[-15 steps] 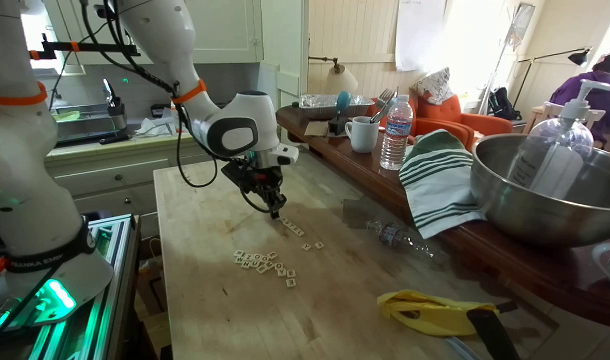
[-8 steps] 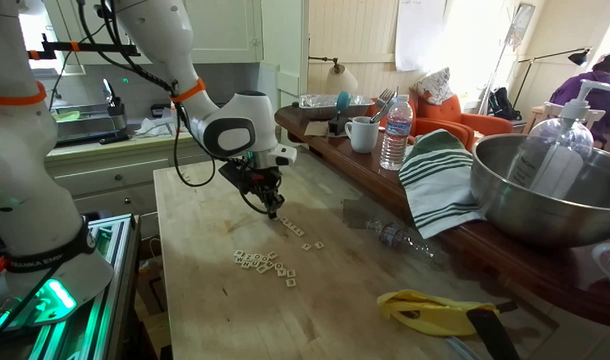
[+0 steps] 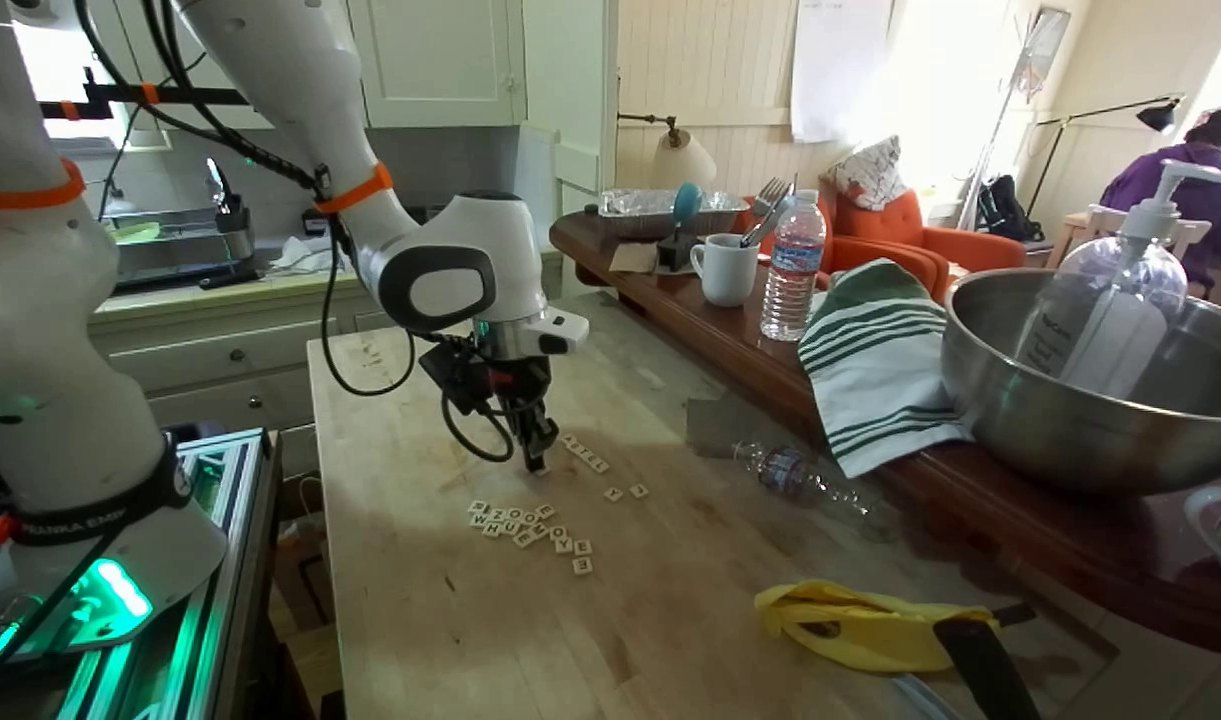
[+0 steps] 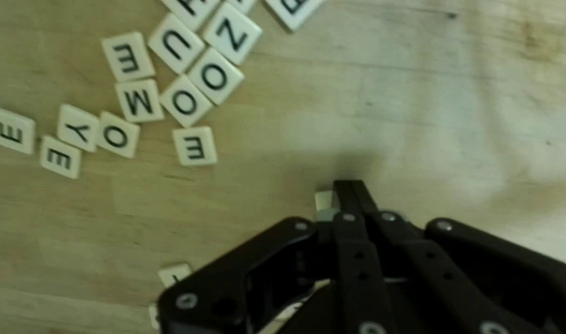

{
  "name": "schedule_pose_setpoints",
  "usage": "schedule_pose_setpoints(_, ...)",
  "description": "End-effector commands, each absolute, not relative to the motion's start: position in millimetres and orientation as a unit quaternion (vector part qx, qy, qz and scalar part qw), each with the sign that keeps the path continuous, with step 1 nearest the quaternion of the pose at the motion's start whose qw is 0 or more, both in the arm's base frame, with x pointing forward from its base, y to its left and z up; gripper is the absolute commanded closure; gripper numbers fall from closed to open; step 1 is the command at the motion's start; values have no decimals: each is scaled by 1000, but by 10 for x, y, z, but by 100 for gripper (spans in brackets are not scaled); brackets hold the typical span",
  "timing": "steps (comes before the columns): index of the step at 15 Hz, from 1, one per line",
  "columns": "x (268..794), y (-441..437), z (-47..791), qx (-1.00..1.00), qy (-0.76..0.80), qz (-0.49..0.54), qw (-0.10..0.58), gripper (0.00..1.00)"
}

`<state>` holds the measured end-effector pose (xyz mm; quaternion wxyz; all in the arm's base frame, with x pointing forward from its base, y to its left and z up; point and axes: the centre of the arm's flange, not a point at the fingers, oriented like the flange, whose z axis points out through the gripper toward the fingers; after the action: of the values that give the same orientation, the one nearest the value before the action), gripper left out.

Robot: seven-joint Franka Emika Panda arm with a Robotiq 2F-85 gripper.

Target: Replace the letter P with W and remove the letter L from the pile of letters on the left to spell the word WASTE

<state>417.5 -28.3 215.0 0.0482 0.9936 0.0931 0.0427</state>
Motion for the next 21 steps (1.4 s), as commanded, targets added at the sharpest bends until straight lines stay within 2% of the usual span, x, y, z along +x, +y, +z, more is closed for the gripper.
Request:
schedule_pose_setpoints(1,3916,-617,2080,995,57,20,73,100)
schedule_pose_setpoints(12,3683,-891,2528,997,-4,13,72,100)
schedule_pose_setpoints(21,3590,-859,2356,998,-20,-34,56,100)
